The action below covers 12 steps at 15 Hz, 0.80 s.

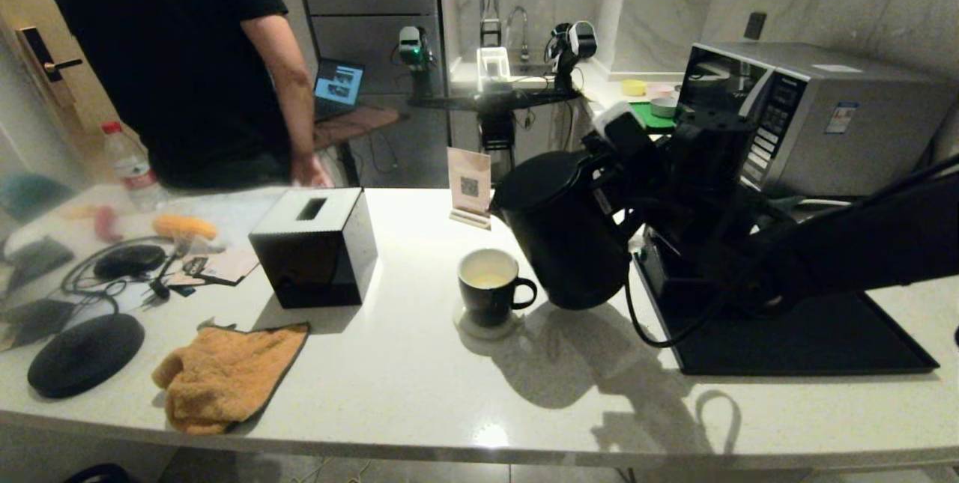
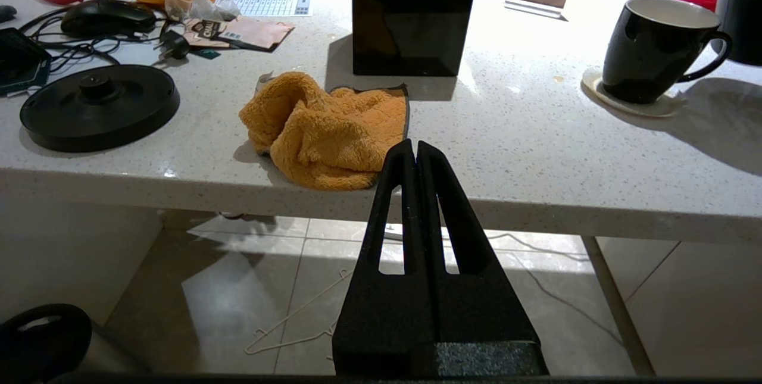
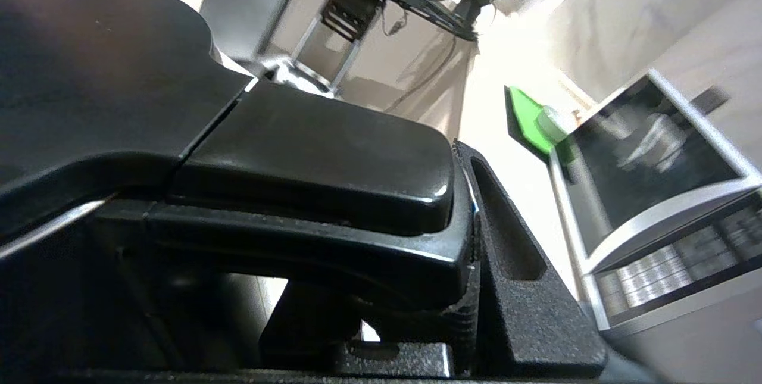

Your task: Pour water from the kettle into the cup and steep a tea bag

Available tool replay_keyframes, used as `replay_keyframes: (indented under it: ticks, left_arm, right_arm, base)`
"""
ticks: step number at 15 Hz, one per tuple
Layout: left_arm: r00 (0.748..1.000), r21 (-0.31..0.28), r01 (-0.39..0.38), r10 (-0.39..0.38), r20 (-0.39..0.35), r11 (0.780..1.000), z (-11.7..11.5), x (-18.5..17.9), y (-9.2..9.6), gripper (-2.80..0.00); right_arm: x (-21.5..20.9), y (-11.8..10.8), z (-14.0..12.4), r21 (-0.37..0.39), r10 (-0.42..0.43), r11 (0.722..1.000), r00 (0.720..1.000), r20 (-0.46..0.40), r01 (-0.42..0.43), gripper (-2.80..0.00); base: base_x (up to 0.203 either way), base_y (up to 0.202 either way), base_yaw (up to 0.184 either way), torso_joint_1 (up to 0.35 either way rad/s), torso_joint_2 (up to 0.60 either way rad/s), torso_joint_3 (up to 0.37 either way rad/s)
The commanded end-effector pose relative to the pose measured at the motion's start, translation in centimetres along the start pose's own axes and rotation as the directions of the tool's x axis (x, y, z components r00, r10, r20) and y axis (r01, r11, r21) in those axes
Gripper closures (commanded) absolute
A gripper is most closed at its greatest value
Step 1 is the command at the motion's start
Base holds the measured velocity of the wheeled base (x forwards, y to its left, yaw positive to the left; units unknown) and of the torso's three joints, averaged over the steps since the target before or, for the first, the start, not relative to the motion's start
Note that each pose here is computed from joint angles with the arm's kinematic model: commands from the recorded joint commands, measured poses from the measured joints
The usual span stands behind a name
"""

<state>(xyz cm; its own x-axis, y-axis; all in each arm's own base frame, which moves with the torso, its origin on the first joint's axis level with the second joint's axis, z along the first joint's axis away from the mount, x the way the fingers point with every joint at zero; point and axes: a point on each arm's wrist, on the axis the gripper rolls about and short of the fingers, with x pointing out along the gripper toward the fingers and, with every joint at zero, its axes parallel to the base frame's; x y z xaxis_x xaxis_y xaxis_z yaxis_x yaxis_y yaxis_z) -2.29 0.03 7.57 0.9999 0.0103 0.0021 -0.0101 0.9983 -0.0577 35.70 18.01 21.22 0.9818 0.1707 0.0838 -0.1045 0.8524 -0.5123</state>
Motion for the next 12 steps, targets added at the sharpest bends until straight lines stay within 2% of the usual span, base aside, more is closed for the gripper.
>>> replay_keyframes:
  ticks: [1,4,9,12]
  left_arm:
    - [1.000,-0.001,0.000,0.000,0.001,1.000,0.0,0.0,0.0,0.00]
    - [1.000,-0.001,0.000,0.000,0.000,1.000,0.0,0.0,0.0,0.00]
    - [1.000,-0.001,0.000,0.000,0.000,1.000,0.0,0.0,0.0,0.00]
    - [1.000,-0.001,0.000,0.000,0.001,1.000,0.0,0.0,0.0,0.00]
  right_arm:
    - [-0.5,-0.9,0.7,0.057,-0.021,0.998,1.000,0.018,0.020,0.00]
    - [-1.0,-2.3,0.9,0.162,-0.054,0.986,0.998,0.012,0.051,0.00]
    - [-2.7,-7.0,-0.6,0.219,-0.143,0.964,0.988,-0.057,0.152,0.00]
    - [-3.8,-10.0,-1.5,0.267,-0.217,0.935,0.972,-0.089,0.233,0.00]
  base:
    - [0.000,0.000,0.000,0.000,0.00,0.000]
    - [0.000,0.000,0.000,0.000,0.00,0.000]
    - [0.000,0.000,0.000,0.000,0.00,0.000]
    - [0.000,0.000,0.000,0.000,0.00,0.000]
